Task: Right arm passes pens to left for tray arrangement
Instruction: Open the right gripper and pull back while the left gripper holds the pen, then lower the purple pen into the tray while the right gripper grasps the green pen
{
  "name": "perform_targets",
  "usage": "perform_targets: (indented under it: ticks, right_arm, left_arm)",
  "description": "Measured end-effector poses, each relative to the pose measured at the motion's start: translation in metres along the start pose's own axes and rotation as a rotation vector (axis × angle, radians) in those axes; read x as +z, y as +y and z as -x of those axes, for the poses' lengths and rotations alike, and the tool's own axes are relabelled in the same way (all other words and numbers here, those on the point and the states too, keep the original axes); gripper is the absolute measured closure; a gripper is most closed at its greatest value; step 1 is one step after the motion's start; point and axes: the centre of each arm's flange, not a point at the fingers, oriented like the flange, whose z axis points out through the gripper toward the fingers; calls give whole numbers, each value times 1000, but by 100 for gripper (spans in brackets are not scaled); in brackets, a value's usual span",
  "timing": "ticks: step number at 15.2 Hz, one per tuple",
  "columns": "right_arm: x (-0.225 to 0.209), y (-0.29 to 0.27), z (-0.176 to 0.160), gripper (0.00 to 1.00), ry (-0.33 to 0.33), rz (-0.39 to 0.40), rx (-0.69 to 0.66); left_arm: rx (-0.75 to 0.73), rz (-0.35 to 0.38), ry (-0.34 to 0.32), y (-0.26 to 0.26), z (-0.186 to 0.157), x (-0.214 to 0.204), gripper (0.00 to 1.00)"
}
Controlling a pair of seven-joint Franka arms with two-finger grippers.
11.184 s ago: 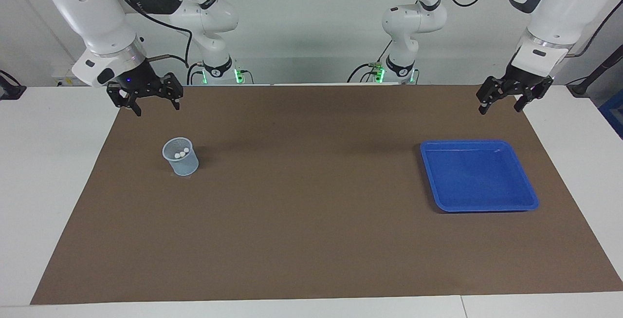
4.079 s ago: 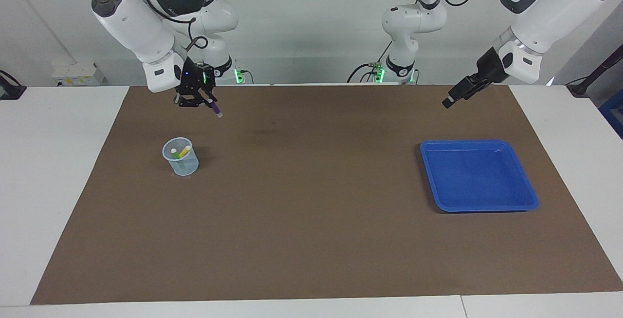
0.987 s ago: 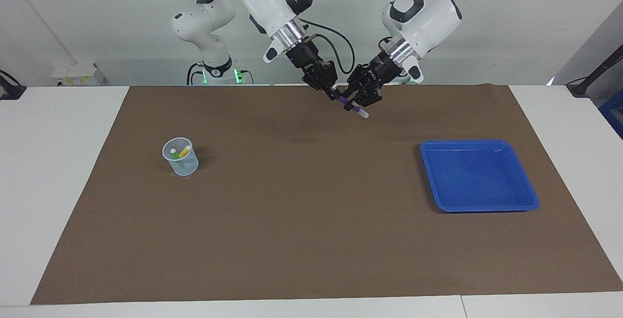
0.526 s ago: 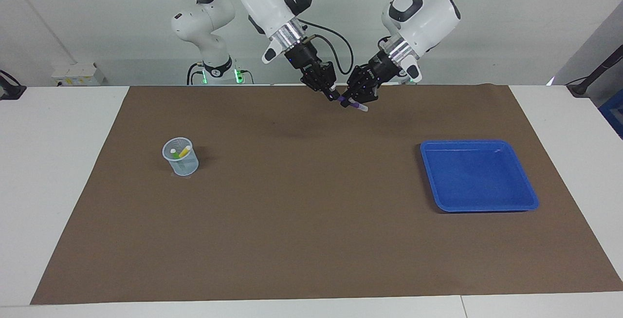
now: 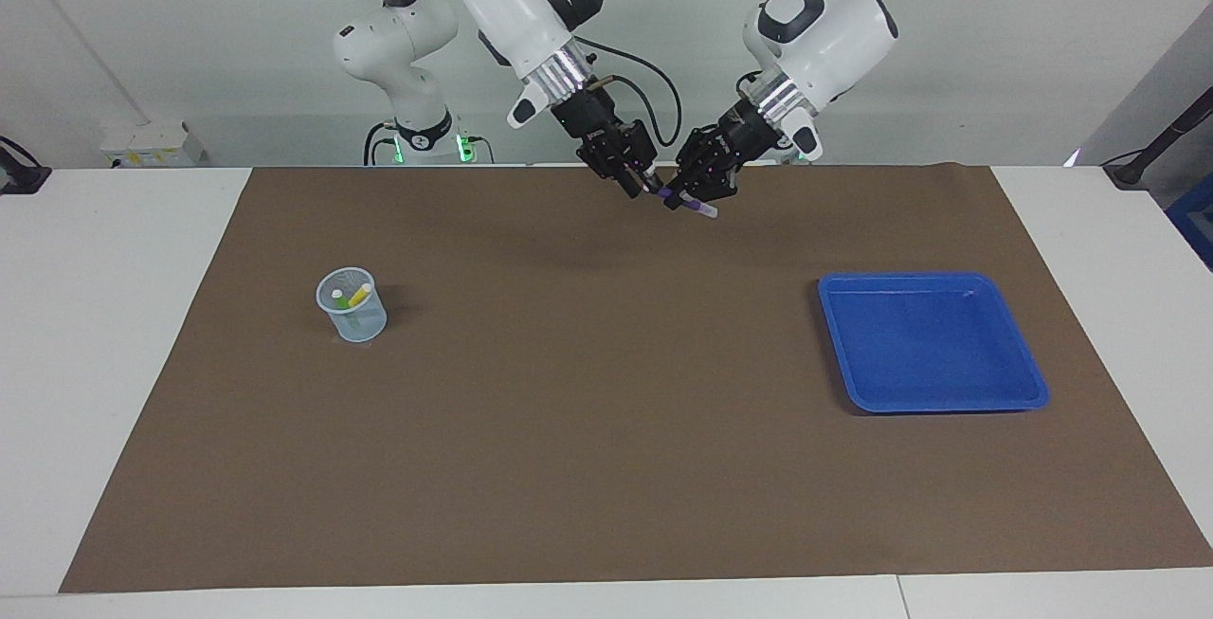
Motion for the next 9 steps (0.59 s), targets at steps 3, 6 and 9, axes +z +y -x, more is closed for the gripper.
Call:
perform_targets:
  ticks: [3,6,9]
  right_arm:
    - [-9,20,-16,0,-115,112,-170]
    - [-25,54,-54,0,-177,236,-321]
    - [-44,89,-85,0,-222,388,-542]
  left_arm:
    - [196,-58,11,4,-23,-10,82]
    - [358,-126,21,11,-57,-37,82]
    - [538,-218,21,6,-75,-53,82]
